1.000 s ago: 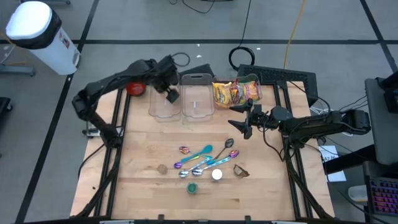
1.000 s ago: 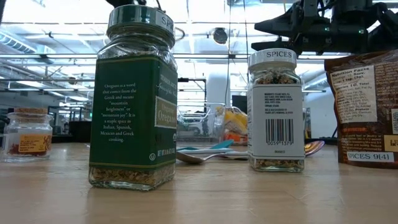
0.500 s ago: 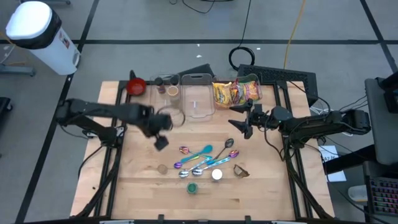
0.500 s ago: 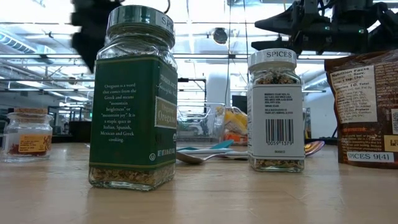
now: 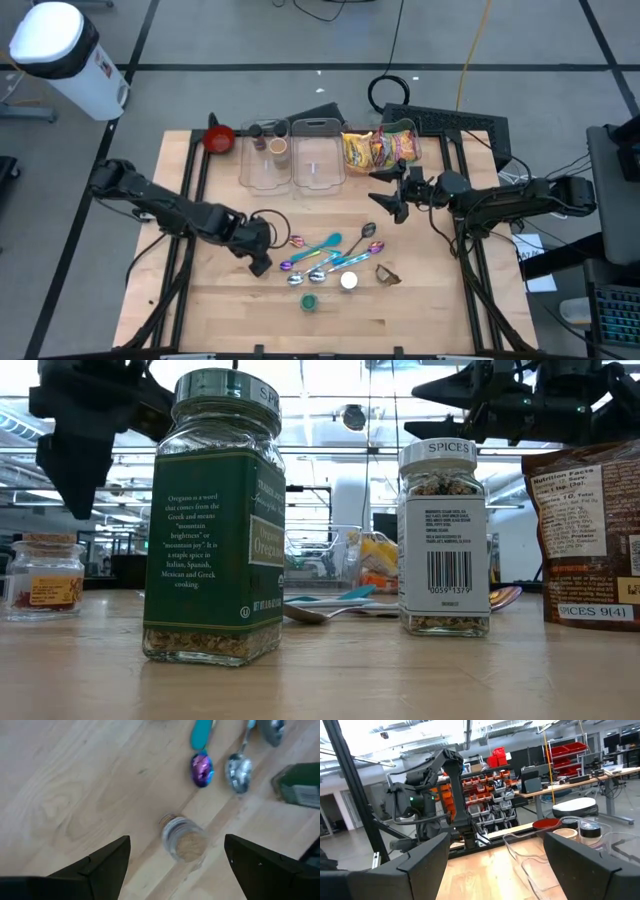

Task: Pick & Place Food Item
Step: Put the brown seasoning bottle into the left transparent bin

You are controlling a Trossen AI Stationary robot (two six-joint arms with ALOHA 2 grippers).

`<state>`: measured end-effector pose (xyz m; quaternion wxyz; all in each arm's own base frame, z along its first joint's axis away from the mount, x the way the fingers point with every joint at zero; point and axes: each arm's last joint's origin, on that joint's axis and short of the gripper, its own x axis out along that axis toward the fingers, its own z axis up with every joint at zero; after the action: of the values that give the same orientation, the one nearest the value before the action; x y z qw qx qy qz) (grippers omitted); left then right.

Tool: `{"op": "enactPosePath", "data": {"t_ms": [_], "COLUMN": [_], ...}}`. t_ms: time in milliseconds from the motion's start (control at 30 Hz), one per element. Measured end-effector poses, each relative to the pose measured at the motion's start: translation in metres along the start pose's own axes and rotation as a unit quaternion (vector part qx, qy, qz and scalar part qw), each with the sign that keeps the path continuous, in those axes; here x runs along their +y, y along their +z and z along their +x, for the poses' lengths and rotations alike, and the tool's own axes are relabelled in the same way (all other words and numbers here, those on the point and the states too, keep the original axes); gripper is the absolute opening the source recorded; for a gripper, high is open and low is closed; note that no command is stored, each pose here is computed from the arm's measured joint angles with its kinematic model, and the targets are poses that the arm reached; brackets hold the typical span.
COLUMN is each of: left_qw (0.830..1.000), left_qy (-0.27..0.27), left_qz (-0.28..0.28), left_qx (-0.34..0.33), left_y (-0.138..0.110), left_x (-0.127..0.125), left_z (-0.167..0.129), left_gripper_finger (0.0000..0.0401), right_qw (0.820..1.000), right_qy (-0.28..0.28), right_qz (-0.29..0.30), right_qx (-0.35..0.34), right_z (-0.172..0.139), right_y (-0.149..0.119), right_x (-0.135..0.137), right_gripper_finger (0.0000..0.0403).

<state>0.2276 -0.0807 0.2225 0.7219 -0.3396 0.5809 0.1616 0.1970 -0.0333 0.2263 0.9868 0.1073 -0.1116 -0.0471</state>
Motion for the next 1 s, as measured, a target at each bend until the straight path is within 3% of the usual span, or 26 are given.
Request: {"op": "enactPosePath", "data": {"t_ms": [233, 667, 1000], "left_qw": [0.999, 1.000, 0.999], "left_qy": [0.010, -0.005, 0.026], "left_qz": [-0.021, -0.009, -0.007], "left_qx": [-0.026, 0.021, 0.041], "left_y": [-0.011, -0.014, -0.015], "left_x": [-0.006, -0.023, -0.022], "left_z": [0.004, 0.036, 0.051], "left_gripper_finger": [0.0312, 0.0309, 0.0282], "right_qw": [1.000, 1.000, 1.000], "right_qy": [0.003, 0.003, 0.003], "right_qz": [0.002, 0.001, 0.000], "right_qx": [-0.003, -0.005, -0.006], "right_z": [0.000, 0.000, 0.000], "right_y": [0.001, 0.001, 0.001], "right_x": [0.000, 0.000, 0.000], "right_gripper_finger": [0.0318, 0.0318, 0.0318]}}
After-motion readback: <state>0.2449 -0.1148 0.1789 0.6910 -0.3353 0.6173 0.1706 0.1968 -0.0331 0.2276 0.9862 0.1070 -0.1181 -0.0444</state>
